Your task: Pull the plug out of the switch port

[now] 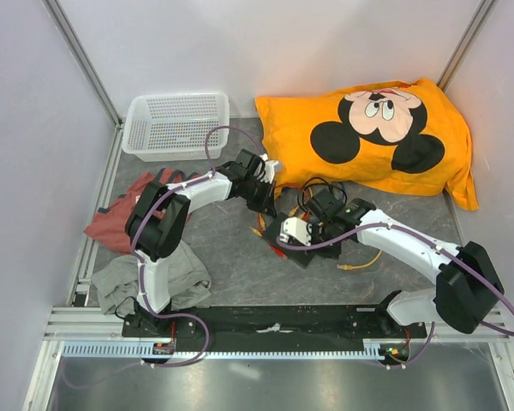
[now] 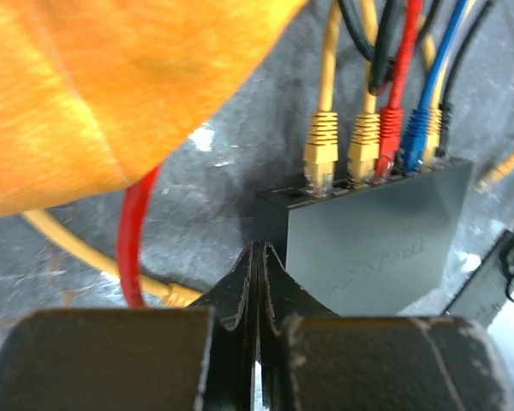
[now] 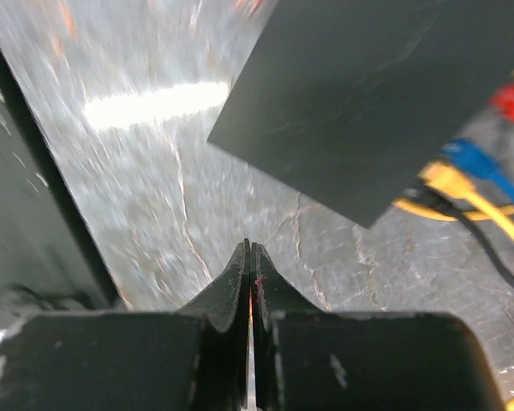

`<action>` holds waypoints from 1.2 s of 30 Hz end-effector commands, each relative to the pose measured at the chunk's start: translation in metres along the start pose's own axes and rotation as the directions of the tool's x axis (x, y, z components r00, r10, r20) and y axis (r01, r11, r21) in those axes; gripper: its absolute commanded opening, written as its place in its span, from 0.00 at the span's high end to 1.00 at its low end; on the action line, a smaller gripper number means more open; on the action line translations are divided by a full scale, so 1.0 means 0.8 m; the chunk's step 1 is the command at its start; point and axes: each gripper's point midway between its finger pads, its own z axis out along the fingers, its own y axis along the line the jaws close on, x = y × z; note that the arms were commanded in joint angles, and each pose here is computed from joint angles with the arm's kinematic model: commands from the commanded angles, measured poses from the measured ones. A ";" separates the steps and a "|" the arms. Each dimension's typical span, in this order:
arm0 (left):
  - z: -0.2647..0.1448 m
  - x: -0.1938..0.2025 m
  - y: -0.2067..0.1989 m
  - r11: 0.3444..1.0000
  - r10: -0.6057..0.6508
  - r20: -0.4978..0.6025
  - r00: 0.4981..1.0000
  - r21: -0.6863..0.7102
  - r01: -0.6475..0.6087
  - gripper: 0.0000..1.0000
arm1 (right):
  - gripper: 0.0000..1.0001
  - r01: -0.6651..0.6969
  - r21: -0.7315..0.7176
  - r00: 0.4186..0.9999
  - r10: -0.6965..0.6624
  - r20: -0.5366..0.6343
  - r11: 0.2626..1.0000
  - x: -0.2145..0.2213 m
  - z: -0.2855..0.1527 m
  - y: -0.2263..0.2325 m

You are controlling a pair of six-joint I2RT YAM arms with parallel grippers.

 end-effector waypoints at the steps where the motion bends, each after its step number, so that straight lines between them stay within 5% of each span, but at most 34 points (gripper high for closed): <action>1: -0.001 -0.017 -0.033 0.987 0.057 0.019 0.998 0.147 -0.059 0.98 | 1.00 0.210 0.053 0.977 -0.207 -0.052 0.976 0.024 0.006 -0.013; 12: 0.006 -0.010 -0.031 0.979 0.096 -0.033 0.995 0.182 -0.089 0.98 | 1.00 0.450 0.183 0.892 -0.448 -0.053 0.874 -0.013 0.043 -0.069; 24: -0.001 -0.008 0.000 0.981 0.155 -0.073 0.985 0.133 -0.145 0.98 | 1.00 0.523 0.151 0.852 -0.516 -0.089 0.839 -0.015 0.029 -0.079; 36: -0.003 -0.002 0.010 0.986 0.133 -0.110 0.985 0.115 -0.120 0.98 | 1.00 0.599 -0.083 0.785 -0.604 -0.133 0.797 0.058 -0.003 -0.010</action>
